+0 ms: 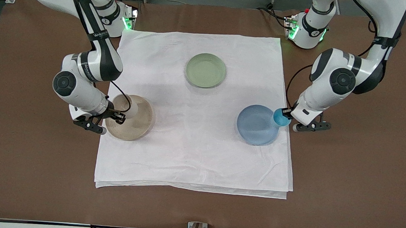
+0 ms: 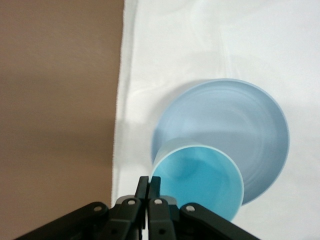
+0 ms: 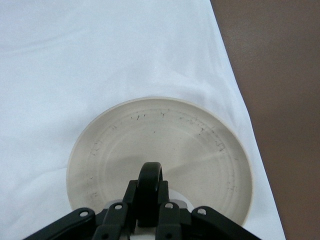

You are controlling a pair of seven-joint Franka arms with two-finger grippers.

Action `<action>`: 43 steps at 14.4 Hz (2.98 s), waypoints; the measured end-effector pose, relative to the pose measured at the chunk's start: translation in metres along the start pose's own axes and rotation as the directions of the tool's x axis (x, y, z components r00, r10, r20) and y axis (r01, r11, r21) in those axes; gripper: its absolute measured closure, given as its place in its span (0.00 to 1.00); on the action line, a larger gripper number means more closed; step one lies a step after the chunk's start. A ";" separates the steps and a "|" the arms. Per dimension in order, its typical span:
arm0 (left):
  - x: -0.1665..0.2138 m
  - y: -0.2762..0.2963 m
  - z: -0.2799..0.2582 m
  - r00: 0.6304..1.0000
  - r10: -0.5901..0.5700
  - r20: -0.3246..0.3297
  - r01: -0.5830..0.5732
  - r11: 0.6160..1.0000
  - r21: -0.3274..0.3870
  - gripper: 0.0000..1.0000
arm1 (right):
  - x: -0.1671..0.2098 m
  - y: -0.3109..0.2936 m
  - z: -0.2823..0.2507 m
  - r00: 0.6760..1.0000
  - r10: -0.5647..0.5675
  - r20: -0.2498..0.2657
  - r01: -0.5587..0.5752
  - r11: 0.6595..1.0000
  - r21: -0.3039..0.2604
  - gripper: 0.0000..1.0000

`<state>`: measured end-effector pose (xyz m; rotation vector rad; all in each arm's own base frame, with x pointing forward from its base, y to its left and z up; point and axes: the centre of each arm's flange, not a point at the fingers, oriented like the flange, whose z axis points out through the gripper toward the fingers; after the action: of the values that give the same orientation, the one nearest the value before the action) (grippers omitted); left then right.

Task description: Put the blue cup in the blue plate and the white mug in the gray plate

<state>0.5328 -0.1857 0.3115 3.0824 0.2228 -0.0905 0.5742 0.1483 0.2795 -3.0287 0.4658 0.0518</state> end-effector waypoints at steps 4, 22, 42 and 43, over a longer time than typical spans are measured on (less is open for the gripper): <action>0.002 0.016 0.045 0.998 -0.056 0.001 0.056 0.997 -0.050 0.98 | 0.003 0.004 0.006 1.000 0.008 -0.019 -0.008 1.000 0.005 0.81; 0.071 -0.028 -0.207 0.989 -0.141 -0.038 0.140 0.990 -0.011 0.00 | 0.077 0.114 -0.236 0.944 -0.286 0.162 0.305 0.947 -0.102 0.00; -0.004 -0.107 -0.370 0.993 0.108 -0.042 -0.104 0.991 0.088 0.00 | 0.015 0.166 -0.345 0.975 -0.200 0.094 0.207 0.976 -0.066 0.00; -0.004 -0.107 -0.370 0.993 0.108 -0.040 -0.105 0.991 0.088 0.00 | 0.002 0.168 -0.351 0.975 -0.203 0.084 0.209 0.976 -0.065 0.00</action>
<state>0.5334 -0.0603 0.6753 3.1772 0.0571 -0.0268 0.5333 -0.0409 0.6176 -3.1143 0.1445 0.1763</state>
